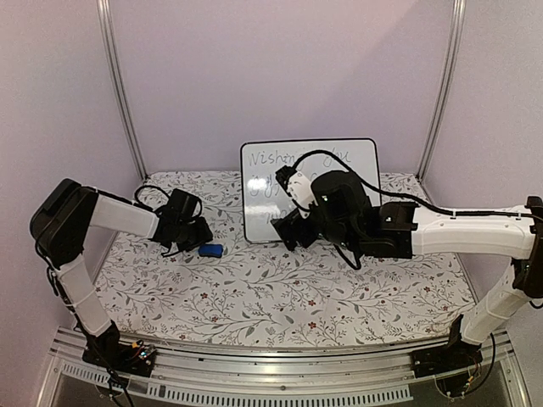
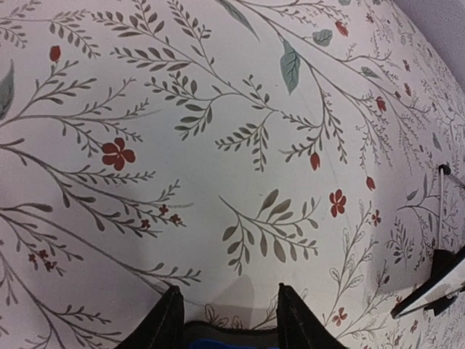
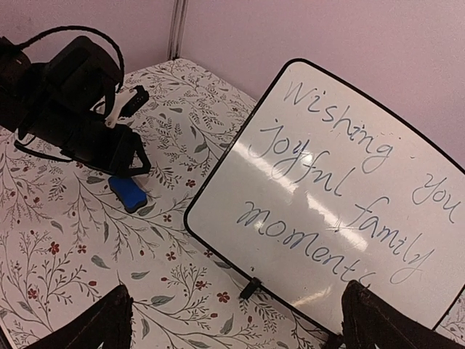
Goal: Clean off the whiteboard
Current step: Move the whiteboard eraser to the center of the board.
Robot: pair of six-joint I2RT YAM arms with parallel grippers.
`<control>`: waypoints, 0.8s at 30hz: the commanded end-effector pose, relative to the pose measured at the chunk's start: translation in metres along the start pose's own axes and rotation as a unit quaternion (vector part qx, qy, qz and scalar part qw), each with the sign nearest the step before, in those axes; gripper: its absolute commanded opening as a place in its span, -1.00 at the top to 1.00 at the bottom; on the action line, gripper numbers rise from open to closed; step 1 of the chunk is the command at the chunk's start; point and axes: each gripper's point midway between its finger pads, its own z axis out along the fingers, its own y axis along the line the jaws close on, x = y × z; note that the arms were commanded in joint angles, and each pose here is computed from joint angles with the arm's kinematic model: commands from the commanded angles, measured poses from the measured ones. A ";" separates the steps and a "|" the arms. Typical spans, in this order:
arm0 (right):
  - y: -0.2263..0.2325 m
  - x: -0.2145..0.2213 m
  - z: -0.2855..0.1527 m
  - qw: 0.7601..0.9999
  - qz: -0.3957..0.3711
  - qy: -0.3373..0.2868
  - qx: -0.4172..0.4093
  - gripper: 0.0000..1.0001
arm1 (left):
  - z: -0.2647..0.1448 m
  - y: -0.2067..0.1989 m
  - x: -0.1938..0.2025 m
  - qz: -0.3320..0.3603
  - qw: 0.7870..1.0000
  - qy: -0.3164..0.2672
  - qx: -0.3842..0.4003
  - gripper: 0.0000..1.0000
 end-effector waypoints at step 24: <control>-0.029 -0.011 -0.015 0.999 0.014 -0.026 0.027 -0.98 | 0.008 -0.067 0.045 0.100 0.991 0.031 0.080 0.30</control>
